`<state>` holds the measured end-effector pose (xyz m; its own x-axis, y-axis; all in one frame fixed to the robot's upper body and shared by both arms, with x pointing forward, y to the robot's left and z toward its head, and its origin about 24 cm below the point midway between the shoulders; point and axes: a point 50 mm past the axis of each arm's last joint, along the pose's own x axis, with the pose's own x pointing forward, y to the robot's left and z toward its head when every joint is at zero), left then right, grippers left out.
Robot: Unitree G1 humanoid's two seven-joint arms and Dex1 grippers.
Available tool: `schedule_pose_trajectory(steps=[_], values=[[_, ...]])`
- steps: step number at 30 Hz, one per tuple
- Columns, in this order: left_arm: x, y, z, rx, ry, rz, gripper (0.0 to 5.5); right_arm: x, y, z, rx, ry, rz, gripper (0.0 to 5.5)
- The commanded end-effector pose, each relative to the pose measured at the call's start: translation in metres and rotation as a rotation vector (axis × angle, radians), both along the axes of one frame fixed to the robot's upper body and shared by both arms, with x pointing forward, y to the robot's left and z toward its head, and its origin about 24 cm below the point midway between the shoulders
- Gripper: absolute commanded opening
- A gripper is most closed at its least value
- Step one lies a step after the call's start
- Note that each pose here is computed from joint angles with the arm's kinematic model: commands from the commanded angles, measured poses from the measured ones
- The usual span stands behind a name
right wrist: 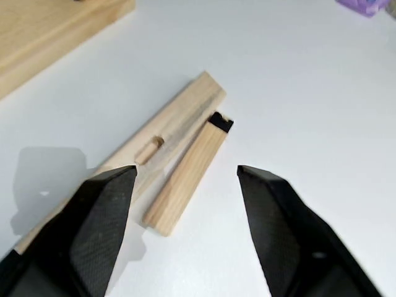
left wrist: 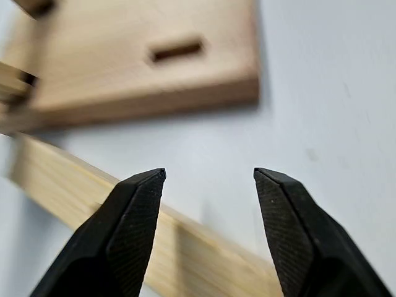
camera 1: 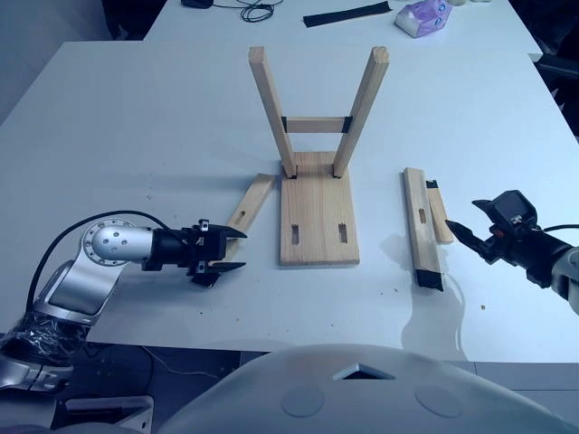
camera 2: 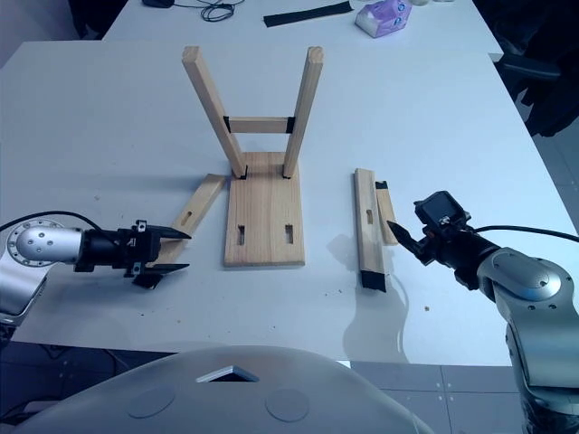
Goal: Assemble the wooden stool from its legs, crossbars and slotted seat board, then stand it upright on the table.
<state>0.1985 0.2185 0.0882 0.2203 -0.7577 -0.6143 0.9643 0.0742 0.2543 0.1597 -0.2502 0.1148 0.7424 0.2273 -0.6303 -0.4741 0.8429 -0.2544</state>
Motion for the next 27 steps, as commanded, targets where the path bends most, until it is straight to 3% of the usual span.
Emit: schedule_pose_trajectory(steps=[1, 7, 27], values=[[0.026, -0.013, 0.039, -0.166, -0.105, 0.124, 2.64, 0.003, 0.000, -0.005, 0.044, 0.027, -0.062, 3.54], [0.036, -0.032, 0.071, -0.348, -0.110, 0.205, 2.64, 0.005, 0.000, -0.018, 0.053, 0.061, -0.109, 3.65], [0.036, -0.048, 0.062, -0.351, -0.083, 0.203, 2.64, 0.010, 0.001, -0.046, -0.009, 0.060, -0.123, 3.65]])
